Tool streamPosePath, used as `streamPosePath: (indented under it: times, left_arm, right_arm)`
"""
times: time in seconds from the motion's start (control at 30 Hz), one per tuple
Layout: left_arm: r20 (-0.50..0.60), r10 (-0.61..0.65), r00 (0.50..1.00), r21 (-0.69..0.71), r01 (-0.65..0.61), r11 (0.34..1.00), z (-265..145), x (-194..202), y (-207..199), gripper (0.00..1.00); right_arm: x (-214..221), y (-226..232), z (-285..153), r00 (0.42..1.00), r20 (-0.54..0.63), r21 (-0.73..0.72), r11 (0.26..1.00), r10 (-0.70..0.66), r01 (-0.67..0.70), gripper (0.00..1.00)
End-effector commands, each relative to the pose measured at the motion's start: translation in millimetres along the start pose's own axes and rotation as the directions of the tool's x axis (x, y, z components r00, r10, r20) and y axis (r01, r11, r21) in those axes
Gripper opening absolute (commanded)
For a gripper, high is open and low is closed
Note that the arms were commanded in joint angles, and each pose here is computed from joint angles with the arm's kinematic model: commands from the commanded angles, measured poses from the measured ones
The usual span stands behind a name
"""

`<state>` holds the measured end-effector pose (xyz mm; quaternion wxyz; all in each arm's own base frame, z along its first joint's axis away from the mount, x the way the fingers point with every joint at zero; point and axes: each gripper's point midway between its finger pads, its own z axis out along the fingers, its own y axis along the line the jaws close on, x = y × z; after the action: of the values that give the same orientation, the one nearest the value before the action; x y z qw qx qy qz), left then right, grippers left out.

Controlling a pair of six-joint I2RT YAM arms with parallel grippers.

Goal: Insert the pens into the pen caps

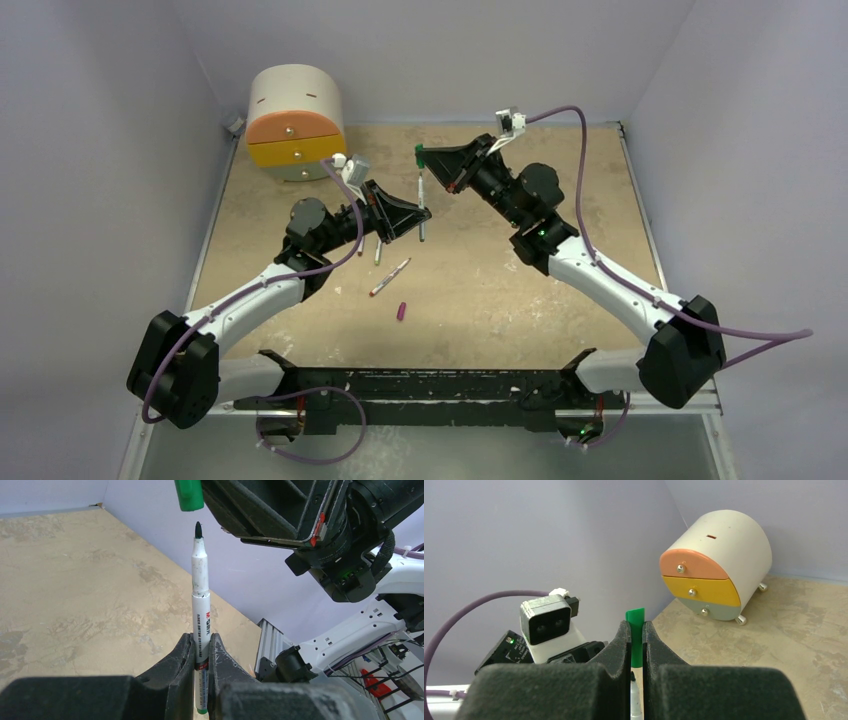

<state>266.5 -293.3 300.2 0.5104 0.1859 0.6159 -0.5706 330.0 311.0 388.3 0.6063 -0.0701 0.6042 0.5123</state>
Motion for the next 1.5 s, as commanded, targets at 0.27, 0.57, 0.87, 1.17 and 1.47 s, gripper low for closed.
streamPosePath:
  times: [0.27, 0.57, 0.87, 1.17, 1.47]
  left_arm:
    - [0.053, 0.073, 0.996, 0.047, -0.076, 0.996, 6, -23, -15, 0.0]
    - [0.061, 0.08, 0.995, 0.05, -0.083, 0.995, 8, -28, -16, 0.0]
    - [0.071, 0.084, 0.994, 0.053, -0.088, 0.995, 8, -31, -18, 0.0]
    - [0.084, 0.085, 0.993, 0.045, -0.089, 0.995, 8, -34, -18, 0.0]
    - [0.126, 0.067, 0.99, 0.034, -0.072, 0.997, 12, -45, -17, 0.0]
  right_arm:
    - [-38, 28, -4, 0.994, 0.103, -0.076, 0.997, -0.019, 0.027, 0.0]
    - [-29, 26, -5, 0.996, 0.087, -0.087, 0.996, 0.002, 0.005, 0.0]
    - [-21, 21, -6, 0.998, 0.07, -0.079, 0.997, 0.012, -0.007, 0.0]
    - [-17, 19, -7, 0.998, 0.063, -0.077, 0.997, 0.019, -0.014, 0.0]
    - [-11, 18, -10, 0.998, 0.052, -0.084, 0.996, 0.019, -0.014, 0.0]
